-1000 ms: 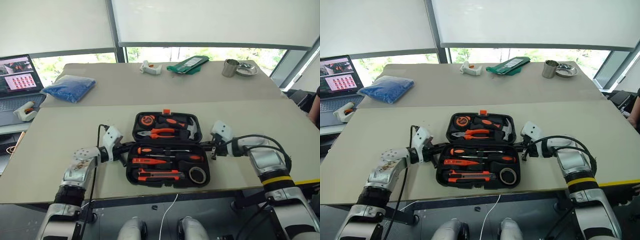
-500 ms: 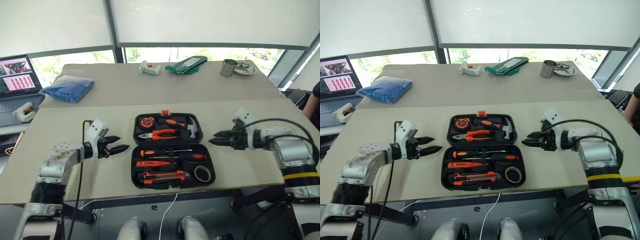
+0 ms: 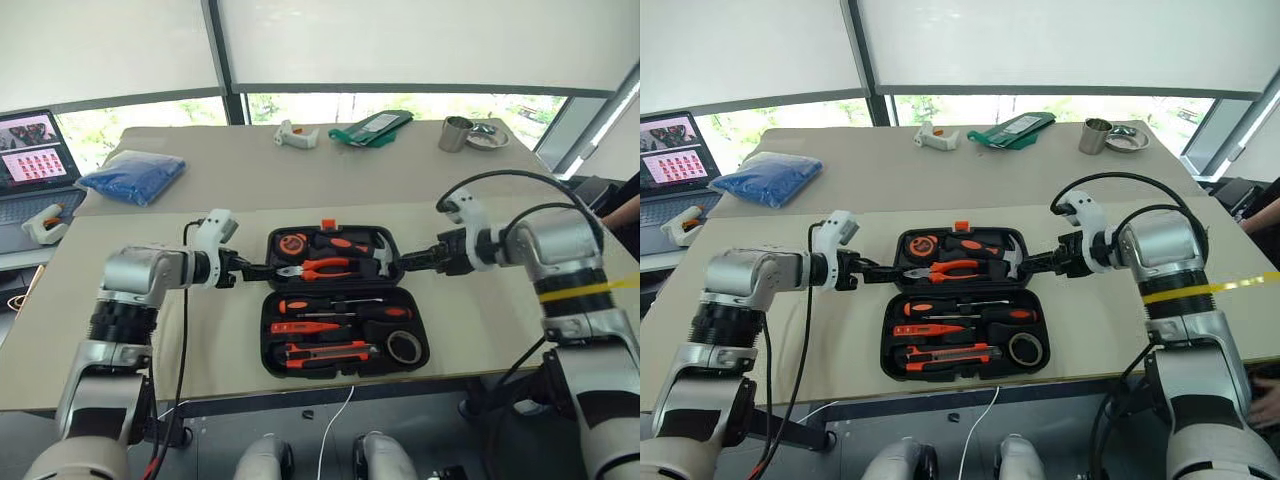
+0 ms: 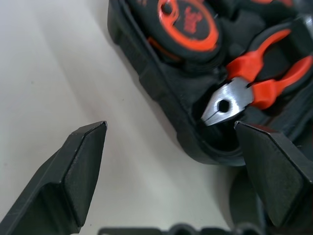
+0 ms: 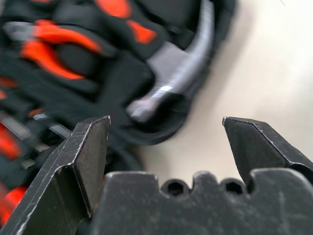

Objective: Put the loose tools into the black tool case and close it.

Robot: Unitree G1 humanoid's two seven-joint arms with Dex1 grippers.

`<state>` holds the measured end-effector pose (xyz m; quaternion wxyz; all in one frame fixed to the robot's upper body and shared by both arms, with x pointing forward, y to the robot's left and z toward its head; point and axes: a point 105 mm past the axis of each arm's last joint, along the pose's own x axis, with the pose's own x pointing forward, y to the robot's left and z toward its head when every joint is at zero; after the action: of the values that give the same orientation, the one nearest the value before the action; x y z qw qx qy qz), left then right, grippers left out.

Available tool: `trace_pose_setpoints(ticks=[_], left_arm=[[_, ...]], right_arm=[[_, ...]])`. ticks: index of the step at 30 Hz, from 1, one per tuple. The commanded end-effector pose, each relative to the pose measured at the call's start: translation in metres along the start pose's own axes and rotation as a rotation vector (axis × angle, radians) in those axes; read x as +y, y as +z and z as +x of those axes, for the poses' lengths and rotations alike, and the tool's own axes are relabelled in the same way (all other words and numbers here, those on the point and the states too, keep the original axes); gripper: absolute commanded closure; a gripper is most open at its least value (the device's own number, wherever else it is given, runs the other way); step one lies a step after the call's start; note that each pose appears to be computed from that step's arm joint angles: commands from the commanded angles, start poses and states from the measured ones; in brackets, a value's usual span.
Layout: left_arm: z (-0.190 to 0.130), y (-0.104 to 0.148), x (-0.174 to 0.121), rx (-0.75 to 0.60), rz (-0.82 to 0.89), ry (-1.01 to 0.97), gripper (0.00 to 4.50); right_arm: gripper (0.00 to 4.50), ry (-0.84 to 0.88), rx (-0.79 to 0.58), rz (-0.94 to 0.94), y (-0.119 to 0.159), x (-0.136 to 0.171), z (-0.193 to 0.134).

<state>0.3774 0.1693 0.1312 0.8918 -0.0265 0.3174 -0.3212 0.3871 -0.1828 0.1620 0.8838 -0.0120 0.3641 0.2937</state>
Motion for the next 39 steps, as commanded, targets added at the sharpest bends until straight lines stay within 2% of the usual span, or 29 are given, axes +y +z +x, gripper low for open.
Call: trace_pose_setpoints(ticks=[1,7,10,12,13,18,20,21,25,27,30,34,36,39], left_arm=[[-0.001,0.021,-0.003,-0.039,0.045,0.008,0.00],[0.005,0.021,0.001,-0.024,0.057,0.034,0.00],[0.007,0.022,0.004,-0.030,0.068,0.051,0.71],[0.008,0.022,0.004,-0.036,0.059,0.047,1.43],[0.008,0.021,0.003,-0.036,0.052,0.040,1.93],[0.015,0.017,-0.003,-0.040,-0.021,-0.009,3.62],[0.018,0.015,-0.003,-0.056,-0.060,-0.021,4.30],[0.020,0.017,-0.003,-0.097,-0.081,-0.035,4.46],[0.019,0.034,-0.003,-0.278,-0.097,-0.076,4.46],[0.008,0.050,-0.008,-0.441,-0.024,-0.141,4.46],[-0.010,0.056,-0.005,-0.599,0.121,-0.112,4.46],[-0.025,0.041,-0.011,-0.641,0.420,-0.097,4.46],[-0.031,0.036,-0.015,-0.674,0.540,-0.092,4.46],[-0.031,0.011,-0.027,-0.655,0.749,-0.132,4.46]], right_arm=[[0.20,-0.039,-0.027,-0.016,0.013,-0.006,0.001],[0.20,-0.061,0.000,-0.002,0.005,-0.011,0.014],[0.90,-0.078,0.006,0.014,0.002,-0.016,0.017],[1.59,-0.087,0.013,0.022,0.001,-0.018,0.019],[2.01,-0.089,0.019,0.023,0.000,-0.018,0.020],[3.65,-0.087,0.051,0.032,-0.007,-0.019,0.025],[4.32,-0.090,0.031,0.042,-0.005,-0.021,0.027],[4.47,-0.067,-0.040,0.032,0.005,-0.018,0.027],[4.47,0.022,-0.284,-0.018,0.042,-0.007,0.019],[4.47,0.039,-0.424,-0.129,0.057,-0.002,0.010],[4.47,0.070,-0.604,-0.342,0.065,0.014,-0.008],[4.47,0.000,-0.682,-0.691,0.041,0.020,-0.022],[4.47,-0.049,-0.709,-0.800,0.029,0.017,-0.025],[4.47,-0.153,-0.700,-1.010,-0.001,0.008,-0.023]])
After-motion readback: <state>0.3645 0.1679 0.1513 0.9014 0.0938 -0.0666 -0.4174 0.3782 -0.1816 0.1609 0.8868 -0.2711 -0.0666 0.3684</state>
